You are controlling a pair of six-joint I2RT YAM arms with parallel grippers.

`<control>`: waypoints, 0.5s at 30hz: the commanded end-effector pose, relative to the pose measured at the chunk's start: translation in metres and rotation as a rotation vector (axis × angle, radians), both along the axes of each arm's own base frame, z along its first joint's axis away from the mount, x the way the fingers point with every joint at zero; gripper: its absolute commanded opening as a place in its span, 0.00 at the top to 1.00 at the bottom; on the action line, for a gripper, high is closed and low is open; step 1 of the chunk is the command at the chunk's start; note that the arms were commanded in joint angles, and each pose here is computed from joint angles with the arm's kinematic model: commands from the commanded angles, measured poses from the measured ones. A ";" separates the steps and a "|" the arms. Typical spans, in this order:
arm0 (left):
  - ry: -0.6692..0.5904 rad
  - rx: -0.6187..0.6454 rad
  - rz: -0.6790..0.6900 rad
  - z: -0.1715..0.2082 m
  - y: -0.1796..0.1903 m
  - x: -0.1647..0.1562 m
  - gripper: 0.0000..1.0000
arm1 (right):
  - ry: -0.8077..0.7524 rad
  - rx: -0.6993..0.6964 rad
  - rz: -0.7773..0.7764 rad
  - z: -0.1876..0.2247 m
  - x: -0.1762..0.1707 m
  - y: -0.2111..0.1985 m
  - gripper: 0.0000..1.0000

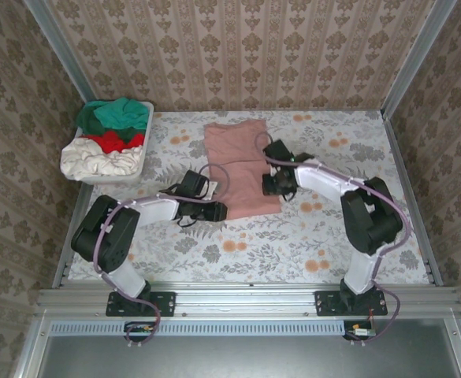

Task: Fold and stack the t-shirts

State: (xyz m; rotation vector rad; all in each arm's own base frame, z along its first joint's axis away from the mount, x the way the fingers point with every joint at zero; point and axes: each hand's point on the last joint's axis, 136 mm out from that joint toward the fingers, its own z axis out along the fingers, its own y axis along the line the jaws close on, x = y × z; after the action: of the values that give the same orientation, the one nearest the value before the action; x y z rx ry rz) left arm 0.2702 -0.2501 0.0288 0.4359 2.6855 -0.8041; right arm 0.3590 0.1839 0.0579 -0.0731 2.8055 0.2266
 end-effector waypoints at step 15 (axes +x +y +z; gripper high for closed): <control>0.054 0.004 0.194 0.018 0.044 -0.033 0.49 | 0.085 0.028 -0.039 -0.034 -0.096 -0.015 0.72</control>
State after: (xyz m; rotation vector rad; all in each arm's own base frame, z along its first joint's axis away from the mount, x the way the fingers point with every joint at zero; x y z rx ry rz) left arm 0.2387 -0.2046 0.0373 0.2236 2.7493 -0.7439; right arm 0.2844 0.1764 0.0186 -0.0262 2.8408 0.2679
